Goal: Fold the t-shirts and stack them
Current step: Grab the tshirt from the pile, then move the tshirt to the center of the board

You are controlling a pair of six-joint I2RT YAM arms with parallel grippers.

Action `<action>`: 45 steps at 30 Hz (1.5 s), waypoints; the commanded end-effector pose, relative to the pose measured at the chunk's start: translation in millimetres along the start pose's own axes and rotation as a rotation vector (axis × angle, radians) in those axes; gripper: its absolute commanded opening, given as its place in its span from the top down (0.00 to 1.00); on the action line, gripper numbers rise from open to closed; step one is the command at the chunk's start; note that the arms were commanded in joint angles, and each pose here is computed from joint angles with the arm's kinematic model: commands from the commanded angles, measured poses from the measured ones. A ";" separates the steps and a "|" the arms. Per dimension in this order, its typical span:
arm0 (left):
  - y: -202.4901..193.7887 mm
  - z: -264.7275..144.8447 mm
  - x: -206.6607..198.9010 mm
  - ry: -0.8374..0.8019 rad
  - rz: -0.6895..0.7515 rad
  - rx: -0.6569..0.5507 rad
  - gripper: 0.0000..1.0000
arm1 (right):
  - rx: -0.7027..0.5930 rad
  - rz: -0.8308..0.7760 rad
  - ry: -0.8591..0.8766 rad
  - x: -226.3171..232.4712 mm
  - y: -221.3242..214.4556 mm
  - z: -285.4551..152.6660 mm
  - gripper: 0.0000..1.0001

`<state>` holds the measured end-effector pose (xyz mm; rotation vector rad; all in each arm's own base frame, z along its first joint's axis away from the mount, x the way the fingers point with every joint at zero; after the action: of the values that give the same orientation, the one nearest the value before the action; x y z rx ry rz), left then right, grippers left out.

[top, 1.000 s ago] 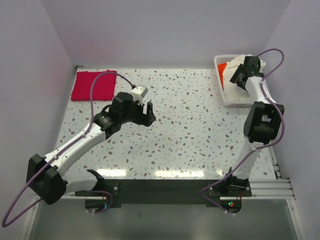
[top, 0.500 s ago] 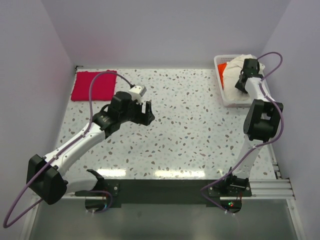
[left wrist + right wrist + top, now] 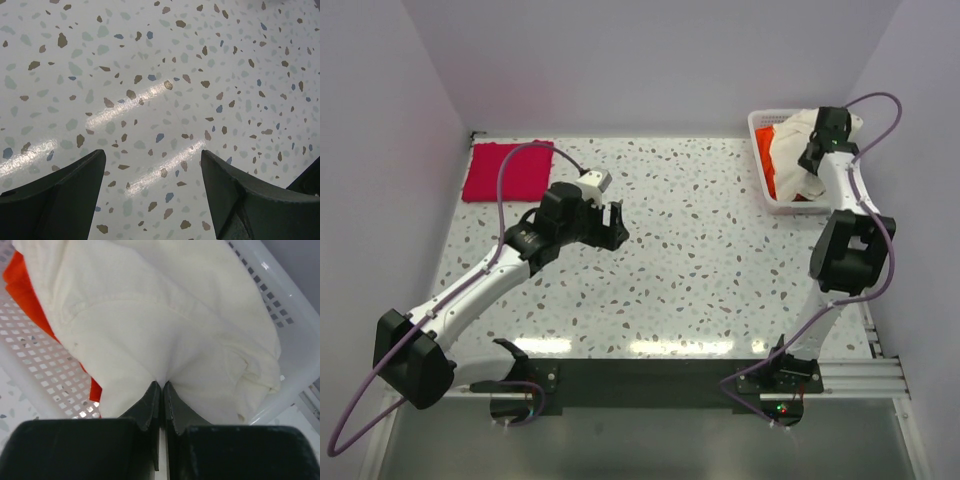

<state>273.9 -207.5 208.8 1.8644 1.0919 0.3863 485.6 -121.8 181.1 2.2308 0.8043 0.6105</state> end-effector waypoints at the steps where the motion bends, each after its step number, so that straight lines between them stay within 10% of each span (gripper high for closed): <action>1: 7.4 0.1 -0.5 -0.013 0.000 -0.035 0.18 | -0.173 0.074 0.106 16.1 66.8 -66.3 1.00; 18: 9.1 -1.5 2.4 -0.014 -0.014 -0.043 0.18 | -0.438 0.028 0.666 87.0 122.3 -272.5 1.00; 33: 12.2 -5.3 12.3 0.026 -0.039 -0.067 0.18 | -0.290 -0.138 1.178 186.9 6.1 -436.4 1.00; 45: 10.9 -3.2 23.3 0.037 -0.071 -0.064 0.18 | -0.169 -0.249 1.182 246.5 -50.5 -443.7 1.00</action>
<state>288.1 -189.3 209.7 1.8093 1.1679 0.4149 368.9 266.3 461.3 1.4710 1.5093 1.7757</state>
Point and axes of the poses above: each gripper's point midway between its finger pads, its own z axis out along the fingers, its own x axis along the line the jaws close on, y = z × x, the point moved 3 cm from there along -z, back along the fingers, and after that the axes turned 9 degrees about z, right-handed, at the moved point
